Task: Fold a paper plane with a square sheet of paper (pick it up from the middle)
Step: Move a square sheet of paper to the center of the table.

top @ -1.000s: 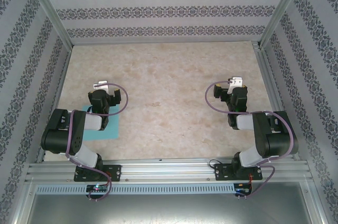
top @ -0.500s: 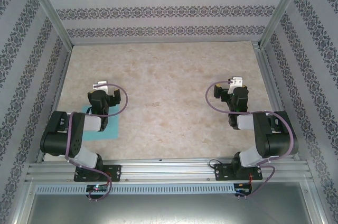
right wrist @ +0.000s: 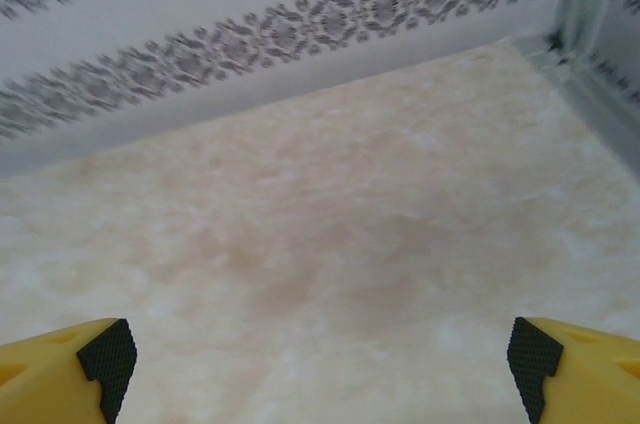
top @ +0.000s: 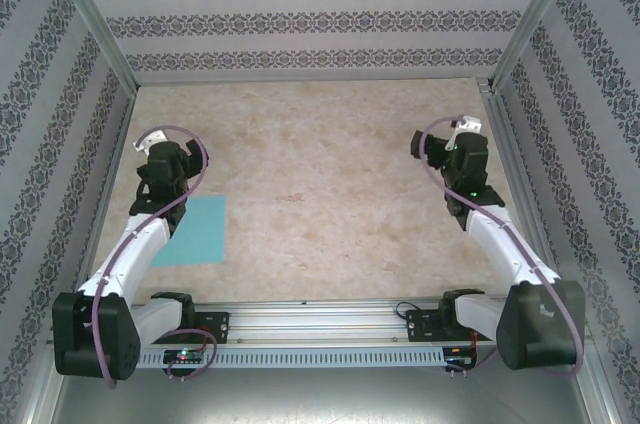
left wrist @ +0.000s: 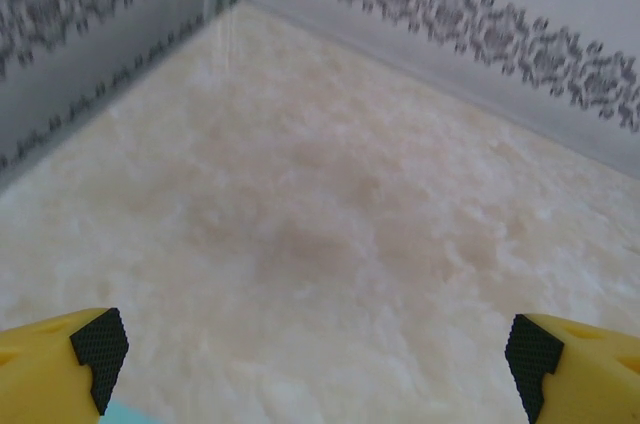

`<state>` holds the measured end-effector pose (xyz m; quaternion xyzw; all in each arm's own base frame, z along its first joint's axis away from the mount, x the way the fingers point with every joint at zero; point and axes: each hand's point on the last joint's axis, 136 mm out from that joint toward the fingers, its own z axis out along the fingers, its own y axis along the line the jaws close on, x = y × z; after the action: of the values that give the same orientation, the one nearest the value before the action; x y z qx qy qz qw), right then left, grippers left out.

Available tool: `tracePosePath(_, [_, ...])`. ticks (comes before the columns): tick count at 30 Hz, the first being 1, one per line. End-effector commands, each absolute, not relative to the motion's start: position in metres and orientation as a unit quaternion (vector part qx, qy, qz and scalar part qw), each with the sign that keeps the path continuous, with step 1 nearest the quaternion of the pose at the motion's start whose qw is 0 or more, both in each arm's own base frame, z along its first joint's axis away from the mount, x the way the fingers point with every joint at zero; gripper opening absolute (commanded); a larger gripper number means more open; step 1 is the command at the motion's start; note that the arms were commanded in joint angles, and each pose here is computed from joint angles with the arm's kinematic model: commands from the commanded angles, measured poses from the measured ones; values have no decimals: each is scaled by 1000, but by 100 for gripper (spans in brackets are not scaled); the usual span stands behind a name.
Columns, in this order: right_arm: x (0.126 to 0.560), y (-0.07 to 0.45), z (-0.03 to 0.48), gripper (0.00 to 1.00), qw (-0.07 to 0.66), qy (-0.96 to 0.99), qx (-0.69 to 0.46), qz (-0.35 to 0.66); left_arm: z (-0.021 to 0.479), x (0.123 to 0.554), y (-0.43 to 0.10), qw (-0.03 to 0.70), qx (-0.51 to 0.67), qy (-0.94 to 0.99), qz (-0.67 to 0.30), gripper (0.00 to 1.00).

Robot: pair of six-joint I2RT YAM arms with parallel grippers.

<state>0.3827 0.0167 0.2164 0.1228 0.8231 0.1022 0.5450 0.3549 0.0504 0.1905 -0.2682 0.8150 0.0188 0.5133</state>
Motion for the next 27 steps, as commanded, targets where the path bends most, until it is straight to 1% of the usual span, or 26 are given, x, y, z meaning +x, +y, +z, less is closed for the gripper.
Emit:
tracePosePath(1, [352,65,182,98,399,865,166,254,134,310,31,362,-320,875,-32,100])
tracePosePath(3, [348,91,184,98,370,850,166,335,125,299,14,327,-315,888,-71,100])
tracePosePath(5, [341,115,191,98,365,843,131,373,118,289,-1,299,-308,897,-108,100])
tracePosePath(9, [331,138,194,98,356,871,83,328,94,262,-23,221,-319,909,-152,100])
tracePosePath(12, [324,144,190,98,339,895,75,282,76,247,-33,187,-318,917,-154,100])
tracePosePath(15, [321,157,187,98,335,896,55,285,61,237,-32,161,-319,924,-138,100])
tracePosePath(17, [322,161,183,98,331,896,60,289,52,232,-38,140,-321,925,-148,100])
tracePosePath(22, [321,182,173,98,309,901,42,302,33,224,-59,115,-298,934,-161,100])
tracePosePath(27, [322,193,158,98,285,914,30,288,25,232,-90,103,-283,934,-193,100])
